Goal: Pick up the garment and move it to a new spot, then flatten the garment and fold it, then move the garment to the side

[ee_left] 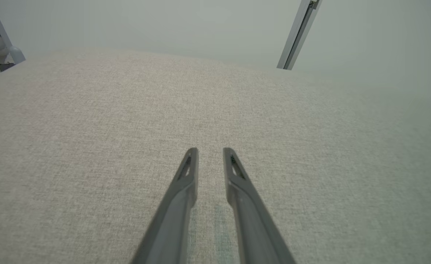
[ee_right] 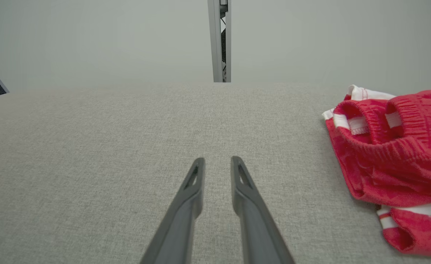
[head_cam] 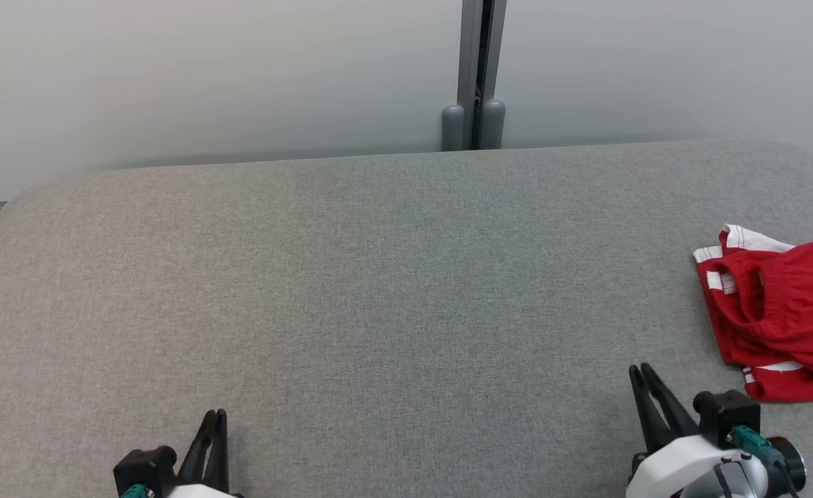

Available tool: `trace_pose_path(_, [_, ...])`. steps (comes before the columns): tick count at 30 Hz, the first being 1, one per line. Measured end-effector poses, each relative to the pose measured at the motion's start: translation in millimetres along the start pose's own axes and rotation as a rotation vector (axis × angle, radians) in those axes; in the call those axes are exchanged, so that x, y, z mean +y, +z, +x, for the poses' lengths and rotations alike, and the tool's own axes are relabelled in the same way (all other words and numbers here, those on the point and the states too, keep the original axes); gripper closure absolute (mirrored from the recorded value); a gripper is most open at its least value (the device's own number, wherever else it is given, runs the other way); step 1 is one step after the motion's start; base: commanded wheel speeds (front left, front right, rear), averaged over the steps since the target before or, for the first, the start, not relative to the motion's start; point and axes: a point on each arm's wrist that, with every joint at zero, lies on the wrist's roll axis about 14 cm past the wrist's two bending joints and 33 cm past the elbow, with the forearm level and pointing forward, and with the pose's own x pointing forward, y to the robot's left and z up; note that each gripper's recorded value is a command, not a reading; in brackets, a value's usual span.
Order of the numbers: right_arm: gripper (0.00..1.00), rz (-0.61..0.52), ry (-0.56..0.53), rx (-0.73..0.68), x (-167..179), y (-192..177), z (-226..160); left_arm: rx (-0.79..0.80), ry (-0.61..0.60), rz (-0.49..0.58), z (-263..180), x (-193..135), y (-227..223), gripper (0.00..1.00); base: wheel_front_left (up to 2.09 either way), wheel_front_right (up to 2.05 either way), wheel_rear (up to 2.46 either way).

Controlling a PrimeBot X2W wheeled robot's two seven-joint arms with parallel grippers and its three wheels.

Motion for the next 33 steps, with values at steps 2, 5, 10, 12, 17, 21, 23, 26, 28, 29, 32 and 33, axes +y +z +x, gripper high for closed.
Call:
trace_pose_path(2, [1.00,0.018,-0.007,0.034,0,-11,-5,0.031,0.009,-0.011,-4,2,-9,1.00,0.00,0.00,0.00])
trace_pose_path(5, [1.00,0.073,-0.030,0.042,-5,-12,-6,0.043,0.028,-0.062,-4,5,-11,1.00,0.00,0.00,0.00])
trace_pose_path(10, [1.00,0.172,-0.062,0.028,-11,-7,-5,0.044,0.043,-0.157,-3,8,-7,1.00,0.00,0.00,0.00])
trace_pose_path(12, [1.00,0.211,-0.070,0.016,-12,-3,-4,0.041,0.050,-0.192,-2,9,-5,1.00,0.00,0.00,0.00])
trace_pose_path(17, [1.00,0.300,-0.088,-0.001,-16,2,-3,0.032,0.059,-0.279,-1,11,0,1.00,0.00,0.00,0.00])
trace_pose_path(21, [1.00,0.370,-0.102,-0.008,-19,4,-4,0.026,0.061,-0.344,0,11,4,1.00,0.00,0.00,0.00])
trace_pose_path(23, [1.00,0.404,-0.109,-0.012,-21,6,-4,0.026,0.062,-0.376,1,12,5,1.00,0.00,0.00,0.00])
trace_pose_path(26, [1.00,0.455,-0.118,-0.022,-23,8,-4,0.023,0.064,-0.423,1,12,7,1.00,0.00,0.00,0.00])
trace_pose_path(28, [1.00,0.486,-0.122,-0.026,-24,10,-4,0.019,0.063,-0.452,2,13,9,1.00,0.00,0.00,0.00])
trace_pose_path(29, [1.00,0.502,-0.124,-0.028,-25,10,-4,0.018,0.063,-0.465,2,13,10,1.00,0.00,0.00,0.00])
trace_pose_path(32, [1.00,0.547,-0.129,-0.036,-27,12,-4,0.009,0.063,-0.509,4,13,15,1.00,0.00,0.00,0.00])
trace_pose_path(33, [1.00,0.563,-0.130,-0.040,-27,14,-4,0.006,0.063,-0.522,5,13,16,1.00,0.00,0.00,0.00])
